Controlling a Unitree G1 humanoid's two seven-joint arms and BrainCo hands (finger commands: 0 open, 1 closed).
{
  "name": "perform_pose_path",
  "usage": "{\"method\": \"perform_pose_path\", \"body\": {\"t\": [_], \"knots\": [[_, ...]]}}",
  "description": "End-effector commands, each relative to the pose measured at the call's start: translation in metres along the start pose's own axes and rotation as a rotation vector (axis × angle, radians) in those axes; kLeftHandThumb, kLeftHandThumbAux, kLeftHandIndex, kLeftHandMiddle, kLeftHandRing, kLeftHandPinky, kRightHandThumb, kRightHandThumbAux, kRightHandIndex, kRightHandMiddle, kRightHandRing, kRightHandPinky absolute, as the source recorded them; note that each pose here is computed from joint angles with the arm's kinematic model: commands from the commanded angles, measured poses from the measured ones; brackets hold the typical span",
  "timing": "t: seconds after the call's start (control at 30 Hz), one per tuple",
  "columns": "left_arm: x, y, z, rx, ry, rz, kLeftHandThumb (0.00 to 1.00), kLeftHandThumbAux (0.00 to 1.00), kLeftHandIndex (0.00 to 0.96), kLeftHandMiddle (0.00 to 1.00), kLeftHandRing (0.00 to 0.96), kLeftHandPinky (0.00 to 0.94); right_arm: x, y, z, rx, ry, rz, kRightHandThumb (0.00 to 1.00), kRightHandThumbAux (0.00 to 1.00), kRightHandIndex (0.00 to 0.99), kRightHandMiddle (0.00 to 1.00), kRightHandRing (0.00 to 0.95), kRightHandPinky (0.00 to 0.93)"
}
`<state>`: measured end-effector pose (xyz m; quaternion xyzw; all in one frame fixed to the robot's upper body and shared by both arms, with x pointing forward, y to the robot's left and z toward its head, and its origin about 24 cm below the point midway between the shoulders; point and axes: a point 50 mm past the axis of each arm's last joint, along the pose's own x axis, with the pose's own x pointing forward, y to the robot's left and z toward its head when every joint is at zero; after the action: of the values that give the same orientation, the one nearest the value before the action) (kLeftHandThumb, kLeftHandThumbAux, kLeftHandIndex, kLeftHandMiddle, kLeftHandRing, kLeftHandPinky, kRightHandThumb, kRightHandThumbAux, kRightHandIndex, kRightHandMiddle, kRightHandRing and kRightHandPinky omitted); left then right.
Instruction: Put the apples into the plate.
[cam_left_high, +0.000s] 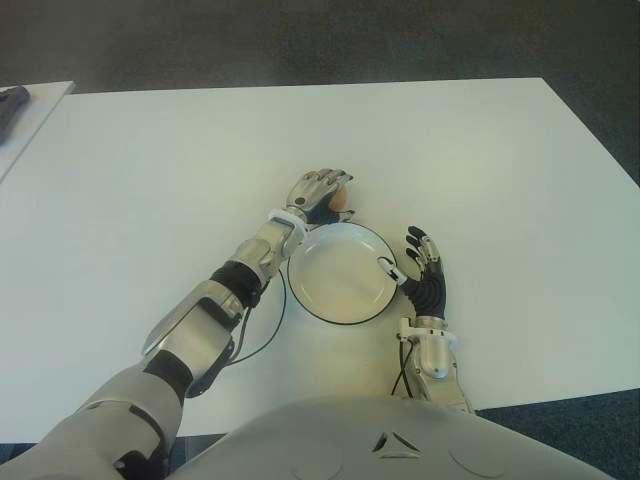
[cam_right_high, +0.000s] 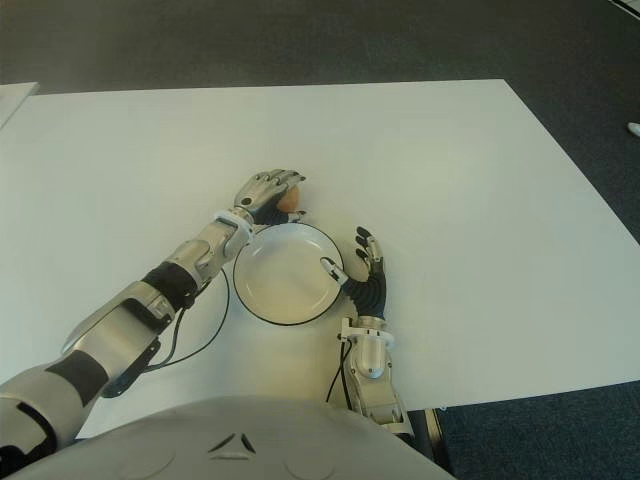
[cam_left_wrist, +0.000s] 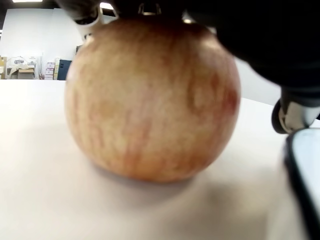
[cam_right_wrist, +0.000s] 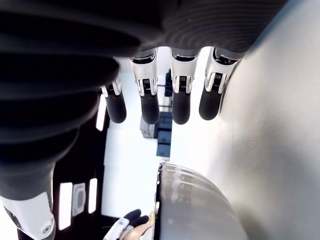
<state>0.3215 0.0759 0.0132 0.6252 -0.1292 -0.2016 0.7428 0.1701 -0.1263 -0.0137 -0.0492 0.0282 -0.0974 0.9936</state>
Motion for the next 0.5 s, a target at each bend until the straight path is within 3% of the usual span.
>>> {"method": "perform_pose_path", "body": {"t": [0.03, 0.5], "knots": [[-0.0042, -0.0140, -0.0058, 0.018, 0.018, -0.044, 0.299, 0.372, 0.109, 0.131, 0.137, 0.194, -0.0240, 0.0094, -0.0285, 0.028, 0.194, 0.001, 0.406, 0.675, 0.160, 0.180, 0.151, 0.165], [-0.0082, -0.0187, -0.0098, 0.081, -0.006, 0.023, 0.269, 0.467, 0.190, 0.206, 0.194, 0.243, -0.0263, 0.0066, -0.0293, 0.036, 0.202, 0.001, 0.416, 0.675, 0.149, 0.187, 0.145, 0.130]]}}
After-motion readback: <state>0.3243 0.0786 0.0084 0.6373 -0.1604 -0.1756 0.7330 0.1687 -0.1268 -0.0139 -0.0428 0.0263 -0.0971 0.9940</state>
